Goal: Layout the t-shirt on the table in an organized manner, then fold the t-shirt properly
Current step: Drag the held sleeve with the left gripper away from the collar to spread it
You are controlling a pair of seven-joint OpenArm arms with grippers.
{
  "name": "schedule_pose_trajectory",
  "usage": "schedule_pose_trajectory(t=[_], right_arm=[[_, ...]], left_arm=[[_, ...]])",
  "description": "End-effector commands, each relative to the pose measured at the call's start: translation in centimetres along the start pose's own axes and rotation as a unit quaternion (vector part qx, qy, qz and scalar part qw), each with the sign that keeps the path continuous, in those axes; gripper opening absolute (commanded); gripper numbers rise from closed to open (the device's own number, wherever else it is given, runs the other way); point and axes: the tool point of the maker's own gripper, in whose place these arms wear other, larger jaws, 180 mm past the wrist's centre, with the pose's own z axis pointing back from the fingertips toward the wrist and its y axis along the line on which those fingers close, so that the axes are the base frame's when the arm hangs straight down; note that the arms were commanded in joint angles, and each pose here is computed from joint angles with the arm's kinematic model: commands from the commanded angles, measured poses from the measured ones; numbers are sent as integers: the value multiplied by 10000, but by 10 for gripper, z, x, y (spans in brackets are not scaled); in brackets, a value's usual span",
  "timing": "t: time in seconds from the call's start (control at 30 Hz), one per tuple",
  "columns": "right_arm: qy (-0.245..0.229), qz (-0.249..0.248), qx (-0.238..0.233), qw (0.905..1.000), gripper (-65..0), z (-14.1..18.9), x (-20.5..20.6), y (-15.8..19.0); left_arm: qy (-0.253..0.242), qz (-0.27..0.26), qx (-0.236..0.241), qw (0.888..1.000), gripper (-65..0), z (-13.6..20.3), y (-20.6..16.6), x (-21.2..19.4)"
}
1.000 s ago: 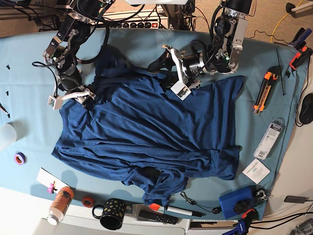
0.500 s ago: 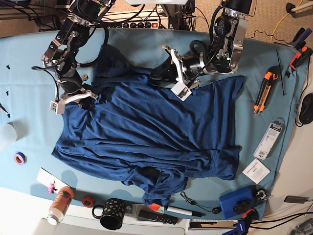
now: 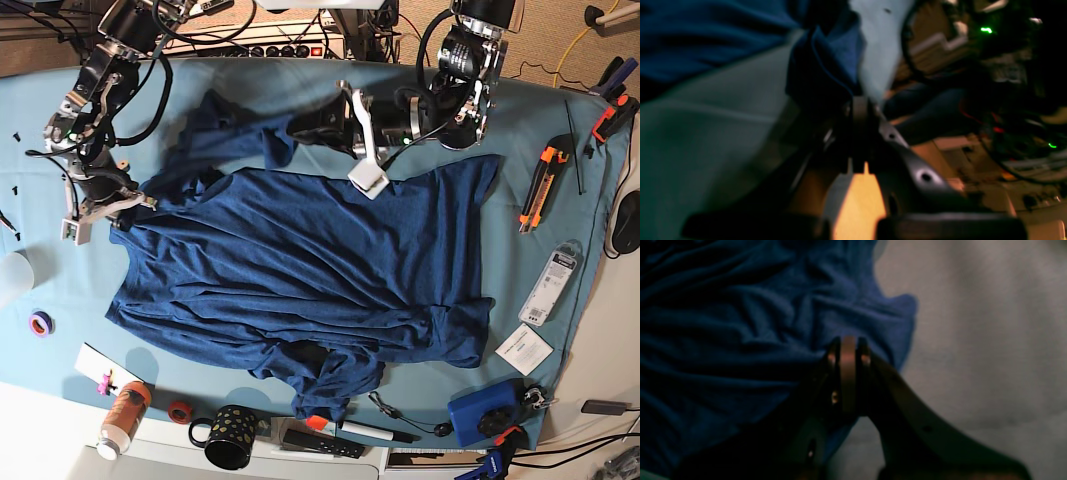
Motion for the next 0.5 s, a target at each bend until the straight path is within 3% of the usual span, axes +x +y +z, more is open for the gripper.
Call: schedule_pose_trajectory(t=[0.0, 0.27, 0.47], right_arm=[[-298, 78, 19, 9995, -650, 3, 20, -1], [-246, 186, -116, 9995, -650, 3, 18, -7], [-230, 212, -147, 9994, -650, 3, 18, -8]], left_arm=[[-205, -35, -272, 9994, -650, 0, -12, 13], [343, -231, -985, 9943, -650, 7, -50, 5], [730, -1031, -636, 9899, -650, 33, -55, 9]])
